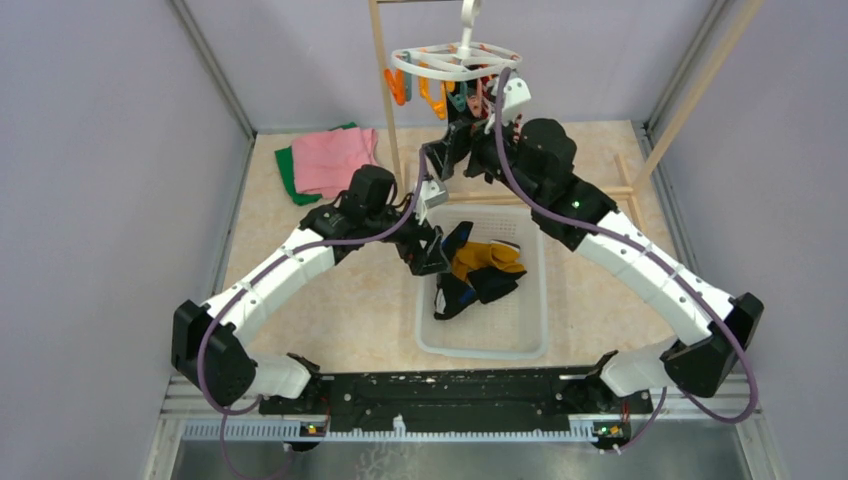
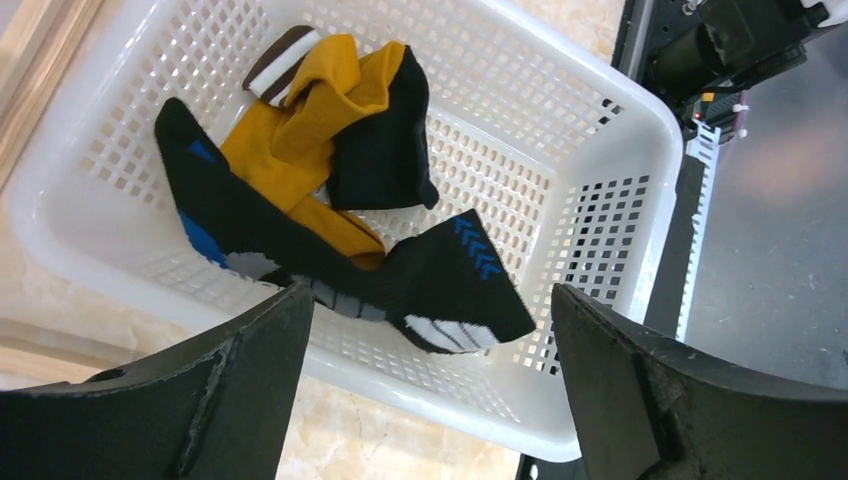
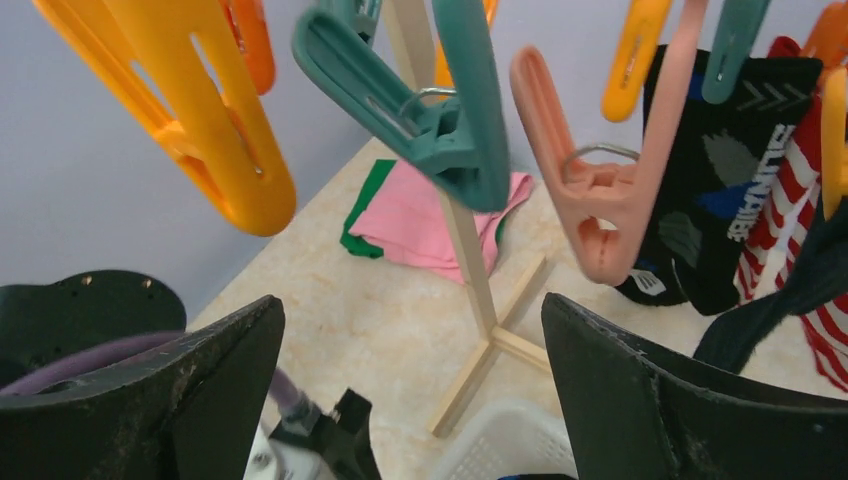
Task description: Remove the socks clipped to the hanger
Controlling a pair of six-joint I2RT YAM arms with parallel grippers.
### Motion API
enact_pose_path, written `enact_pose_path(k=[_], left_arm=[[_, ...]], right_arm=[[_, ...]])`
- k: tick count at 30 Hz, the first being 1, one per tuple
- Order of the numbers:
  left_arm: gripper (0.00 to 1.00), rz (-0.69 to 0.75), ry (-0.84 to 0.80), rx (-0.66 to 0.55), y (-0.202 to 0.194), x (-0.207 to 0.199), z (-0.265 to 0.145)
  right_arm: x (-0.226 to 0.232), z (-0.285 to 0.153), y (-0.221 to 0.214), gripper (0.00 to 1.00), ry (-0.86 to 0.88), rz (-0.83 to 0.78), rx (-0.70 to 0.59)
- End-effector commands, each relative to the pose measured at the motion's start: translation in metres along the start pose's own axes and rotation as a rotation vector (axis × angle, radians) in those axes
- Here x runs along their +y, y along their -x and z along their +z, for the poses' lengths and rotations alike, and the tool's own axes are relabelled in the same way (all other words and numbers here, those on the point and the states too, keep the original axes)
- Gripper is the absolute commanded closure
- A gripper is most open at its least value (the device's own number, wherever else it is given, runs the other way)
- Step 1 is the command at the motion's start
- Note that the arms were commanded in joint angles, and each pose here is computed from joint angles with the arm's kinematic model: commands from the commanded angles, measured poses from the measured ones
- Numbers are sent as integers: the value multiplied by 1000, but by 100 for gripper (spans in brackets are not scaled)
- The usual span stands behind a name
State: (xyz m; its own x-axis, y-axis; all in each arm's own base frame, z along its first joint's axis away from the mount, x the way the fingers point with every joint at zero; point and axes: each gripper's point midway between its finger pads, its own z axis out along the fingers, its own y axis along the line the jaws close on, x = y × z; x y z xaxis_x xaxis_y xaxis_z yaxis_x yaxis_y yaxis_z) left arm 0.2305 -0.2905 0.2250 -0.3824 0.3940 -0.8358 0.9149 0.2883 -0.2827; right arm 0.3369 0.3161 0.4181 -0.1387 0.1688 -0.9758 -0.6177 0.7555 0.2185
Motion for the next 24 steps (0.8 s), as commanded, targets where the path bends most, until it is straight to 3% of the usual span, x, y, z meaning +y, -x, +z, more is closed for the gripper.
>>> enact_pose_path(k=[1, 7, 13, 17, 24], left_arm=[[6, 52, 83, -35, 23, 8, -13], [6, 35, 111, -103, 57, 14, -29], [7, 1, 85, -142, 77, 9, -39], [7, -18, 75, -165, 85, 7, -46], [7, -45, 57, -190, 92, 6, -60]], right_arm=[[5, -34, 28, 1, 15, 47, -89], [-25, -74, -5, 1, -91, 55, -64], [-105, -98, -41, 1, -275, 31, -39], [-138, -77, -50, 1, -291, -53, -50], [-143, -9, -29, 2, -170, -176, -139]])
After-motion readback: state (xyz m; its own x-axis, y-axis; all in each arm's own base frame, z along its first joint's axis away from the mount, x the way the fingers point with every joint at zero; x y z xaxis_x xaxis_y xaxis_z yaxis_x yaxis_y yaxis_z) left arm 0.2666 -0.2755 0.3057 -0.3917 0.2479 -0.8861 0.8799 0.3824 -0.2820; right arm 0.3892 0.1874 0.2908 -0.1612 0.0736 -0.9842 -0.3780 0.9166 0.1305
